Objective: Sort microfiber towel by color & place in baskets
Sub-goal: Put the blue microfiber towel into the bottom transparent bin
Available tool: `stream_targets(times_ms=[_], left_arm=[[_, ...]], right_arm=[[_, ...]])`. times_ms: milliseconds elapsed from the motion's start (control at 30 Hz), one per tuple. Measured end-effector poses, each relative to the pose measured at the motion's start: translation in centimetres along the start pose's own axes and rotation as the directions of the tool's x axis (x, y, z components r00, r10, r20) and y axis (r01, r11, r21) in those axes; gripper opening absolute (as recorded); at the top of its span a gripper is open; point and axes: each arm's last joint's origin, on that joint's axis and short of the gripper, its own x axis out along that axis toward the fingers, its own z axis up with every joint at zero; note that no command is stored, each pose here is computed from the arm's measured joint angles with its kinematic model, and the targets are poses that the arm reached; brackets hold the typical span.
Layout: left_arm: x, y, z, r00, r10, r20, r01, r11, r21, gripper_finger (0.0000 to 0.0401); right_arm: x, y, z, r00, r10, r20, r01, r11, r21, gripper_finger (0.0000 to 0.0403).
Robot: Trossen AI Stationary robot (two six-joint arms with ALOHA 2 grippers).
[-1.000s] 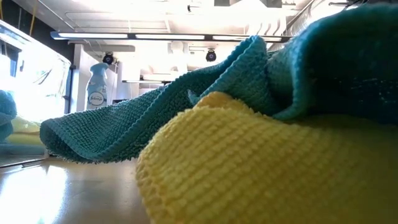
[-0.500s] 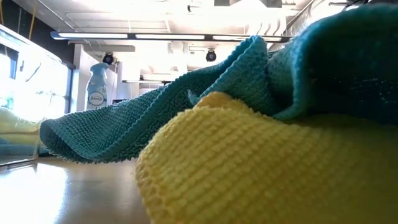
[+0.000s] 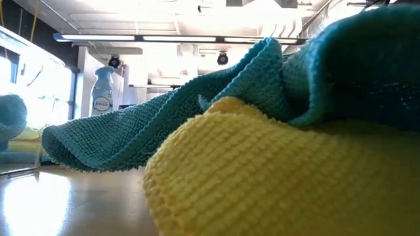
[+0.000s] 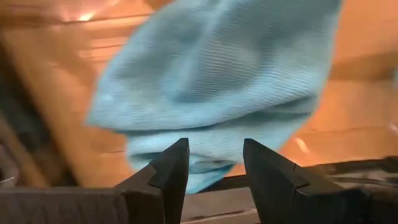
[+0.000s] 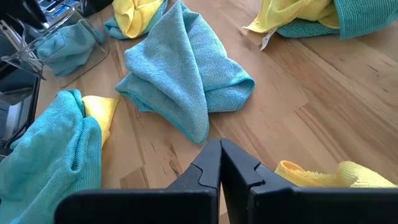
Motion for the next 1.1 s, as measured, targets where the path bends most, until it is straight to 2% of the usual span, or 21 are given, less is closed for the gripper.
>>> stream_targets(times_ms=[67, 200, 300, 433, 633, 867, 1000, 1100], left_arm=[[-0.4, 0.0, -0.1, 1.0, 0.024, -0.005, -0.023, 1.0, 0.002, 0.0143], [-1.1, -0.3, -0.5, 1.0, 0.004, -0.026, -0.003, 0.999, 0.05, 0.0143], [-1.4, -0.5, -0.6, 1.0, -0.015, -0.024, 0.016, 0.999, 0.045, 0.0143], [-2.1, -0.9, -0.5, 0.991, -0.113, 0.066, 0.11, 0.993, 0.045, 0.0143], [-4.6, -1.0, 0.2, 0.978, -0.151, 0.143, 0.14, 0.987, 0.079, 0.0143], [-8.2, 0.3, 3.1, 0.95, -0.172, 0.263, 0.12, 0.972, 0.201, 0.0143], [-9.8, 1.2, 5.3, 0.94, -0.126, 0.318, 0.035, 0.961, 0.275, 0.0142], [-10.8, 1.6, 7.1, 0.922, -0.109, 0.371, -0.01, 0.952, 0.306, 0.0142]], right_arm=[[0.0, 0.0, 0.0, 1.0, 0.004, -0.005, -0.004, 1.0, 0.0, 0.0], [0.0, 0.0, 0.0, 1.0, 0.004, -0.005, -0.004, 1.0, 0.0, 0.0], [0.0, 0.0, 0.0, 1.0, 0.002, -0.003, -0.002, 1.0, 0.0, 0.0], [0.0, 0.0, 0.0, 1.0, -0.012, 0.012, 0.012, 1.0, -0.001, 0.0], [0.0, 0.0, 0.0, 1.0, -0.014, 0.015, 0.014, 1.0, -0.001, 0.0], [0.0, 0.0, 0.1, 1.0, -0.014, 0.016, 0.014, 1.0, 0.0, 0.0], [0.0, 0.1, 0.2, 0.999, -0.003, 0.032, 0.001, 0.999, 0.036, 0.0], [0.0, 0.4, 0.7, 0.995, 0.004, 0.098, -0.01, 0.998, 0.058, 0.0]])
